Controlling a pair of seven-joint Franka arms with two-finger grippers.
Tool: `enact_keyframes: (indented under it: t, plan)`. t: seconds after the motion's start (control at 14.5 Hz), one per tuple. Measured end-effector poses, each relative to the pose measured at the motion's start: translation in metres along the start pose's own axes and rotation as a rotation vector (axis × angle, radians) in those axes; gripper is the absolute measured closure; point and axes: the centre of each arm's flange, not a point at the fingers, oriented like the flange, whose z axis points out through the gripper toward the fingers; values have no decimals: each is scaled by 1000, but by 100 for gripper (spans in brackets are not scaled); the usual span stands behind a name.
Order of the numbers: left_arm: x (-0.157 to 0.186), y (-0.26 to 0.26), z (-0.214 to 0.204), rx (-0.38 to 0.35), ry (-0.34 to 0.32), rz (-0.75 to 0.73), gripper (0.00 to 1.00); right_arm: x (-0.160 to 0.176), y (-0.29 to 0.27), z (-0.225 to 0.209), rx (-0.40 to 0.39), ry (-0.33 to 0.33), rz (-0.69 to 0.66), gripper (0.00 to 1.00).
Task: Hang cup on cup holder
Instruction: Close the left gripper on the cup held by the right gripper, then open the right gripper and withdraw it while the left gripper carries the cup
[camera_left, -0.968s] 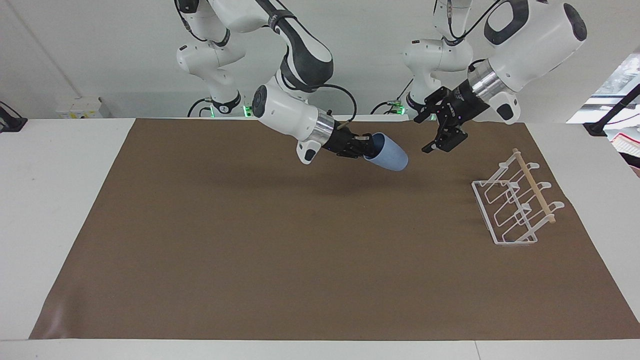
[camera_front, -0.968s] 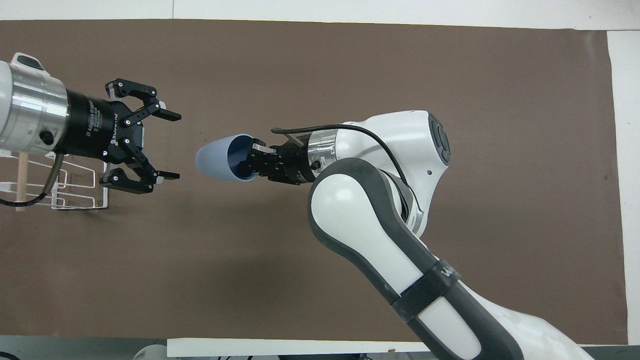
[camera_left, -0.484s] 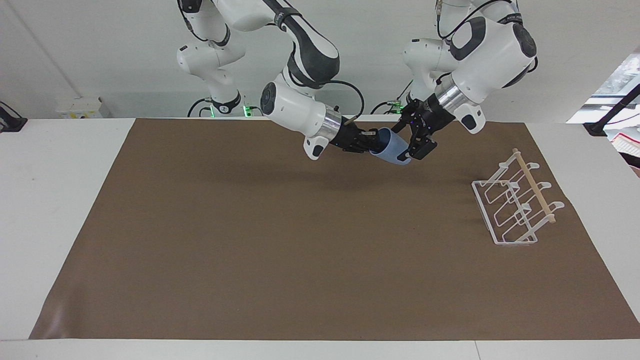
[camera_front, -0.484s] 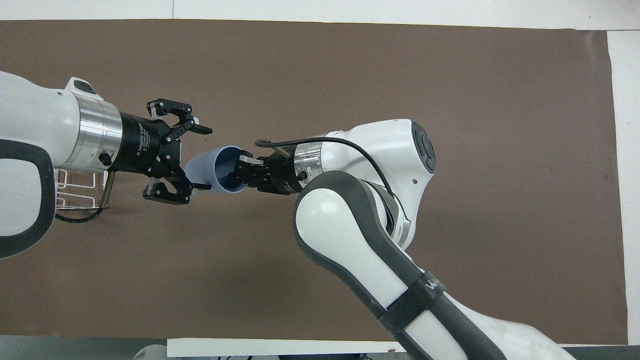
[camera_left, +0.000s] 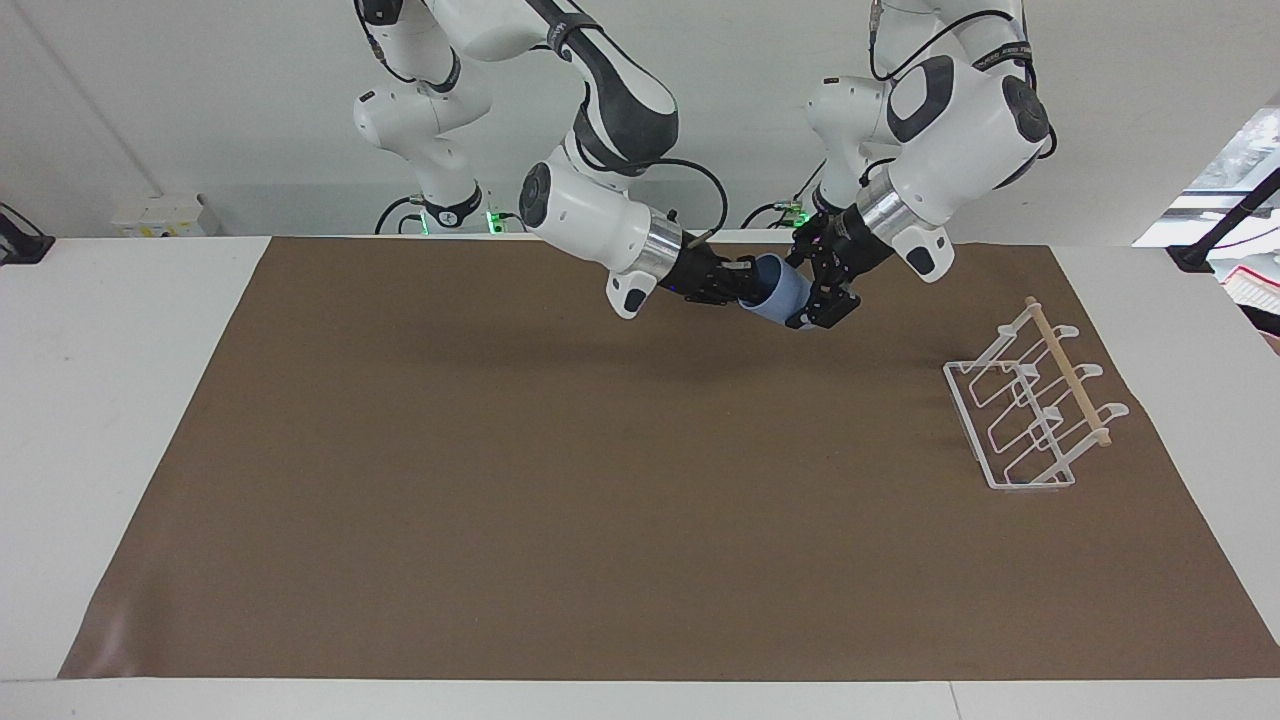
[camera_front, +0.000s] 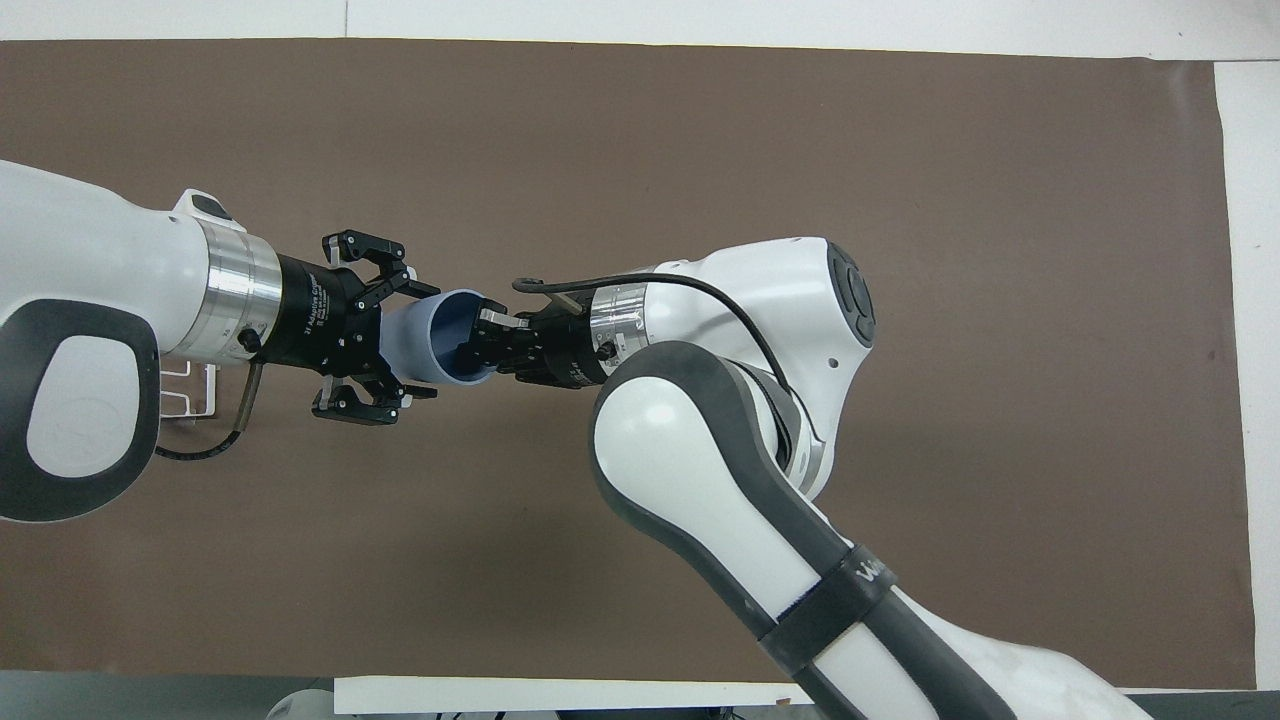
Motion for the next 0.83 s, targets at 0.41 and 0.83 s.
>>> enact_keyframes:
  t: [0.41,0.83]
  plan:
    - [1,-1,-1,-7,-1,11,21,0,1,0,1,-1,5,95]
    - [0,0,-3,-14,7,52,21,10,-4,-16,29,77,5,52]
